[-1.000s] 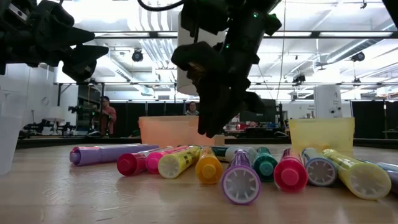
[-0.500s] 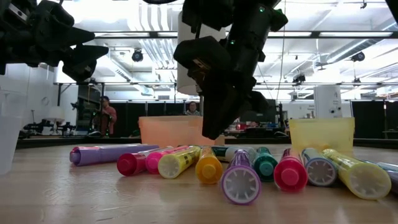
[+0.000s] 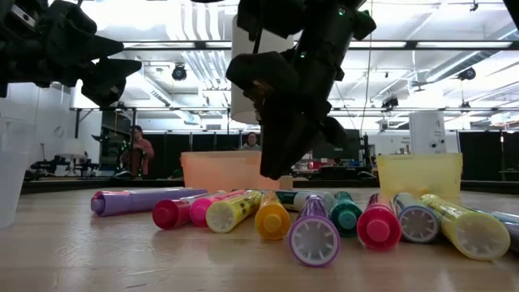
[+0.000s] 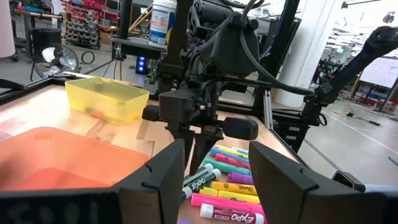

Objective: Pick & Place Markers
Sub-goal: Put the small blue marker pen into the yellow bin

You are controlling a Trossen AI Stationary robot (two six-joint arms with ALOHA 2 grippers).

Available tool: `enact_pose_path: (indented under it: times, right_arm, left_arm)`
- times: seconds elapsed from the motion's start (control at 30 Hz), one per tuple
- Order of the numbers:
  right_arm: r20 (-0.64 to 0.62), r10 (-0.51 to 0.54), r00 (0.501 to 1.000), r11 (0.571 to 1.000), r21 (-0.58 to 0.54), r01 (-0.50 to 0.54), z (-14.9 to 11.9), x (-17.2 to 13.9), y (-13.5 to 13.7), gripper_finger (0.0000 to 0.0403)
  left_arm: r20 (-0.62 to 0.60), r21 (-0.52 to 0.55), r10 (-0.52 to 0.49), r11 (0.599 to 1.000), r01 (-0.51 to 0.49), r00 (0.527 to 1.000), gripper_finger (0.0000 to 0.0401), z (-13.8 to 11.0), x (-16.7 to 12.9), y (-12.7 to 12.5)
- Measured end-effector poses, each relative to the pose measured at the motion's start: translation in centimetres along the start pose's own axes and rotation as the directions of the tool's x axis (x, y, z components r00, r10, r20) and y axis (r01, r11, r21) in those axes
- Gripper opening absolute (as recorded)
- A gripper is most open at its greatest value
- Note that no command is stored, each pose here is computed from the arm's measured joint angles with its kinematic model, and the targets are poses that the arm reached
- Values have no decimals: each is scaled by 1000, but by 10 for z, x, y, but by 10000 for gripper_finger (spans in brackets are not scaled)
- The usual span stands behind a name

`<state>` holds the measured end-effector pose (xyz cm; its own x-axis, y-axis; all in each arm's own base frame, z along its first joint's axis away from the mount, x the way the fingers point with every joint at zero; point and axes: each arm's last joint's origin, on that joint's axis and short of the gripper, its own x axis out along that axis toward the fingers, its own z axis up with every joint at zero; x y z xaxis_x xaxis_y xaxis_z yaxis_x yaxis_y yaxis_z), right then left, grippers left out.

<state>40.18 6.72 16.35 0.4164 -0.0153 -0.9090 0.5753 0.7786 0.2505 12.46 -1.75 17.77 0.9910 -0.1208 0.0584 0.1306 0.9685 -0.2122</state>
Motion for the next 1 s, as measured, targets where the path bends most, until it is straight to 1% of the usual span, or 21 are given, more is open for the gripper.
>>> enact_pose_path:
  times: [0.13,0.23,0.37,0.57,0.7,1.0]
  right_arm:
    - [15,-11,1000,1000,26,11,2,0,-1,115]
    - [21,-19,1000,996,92,17,6,1,-5,142]
    - [37,-34,999,988,154,28,10,1,-9,162]
    - [68,-69,995,979,195,55,14,1,-13,157]
    - [117,-118,986,975,202,93,15,1,-14,148]
    - [113,-129,985,970,221,102,17,3,-19,134]
  left_arm:
    - [0,0,0,1000,0,1000,174,0,0,0]
    - [0,0,0,1000,0,1000,174,0,0,0]
    - [0,0,0,1000,0,1000,174,0,0,0]
    - [0,0,0,1000,0,1000,174,0,0,0]
    - [0,0,0,1000,0,1000,174,0,0,0]
    - [0,0,0,1000,0,1000,174,0,0,0]
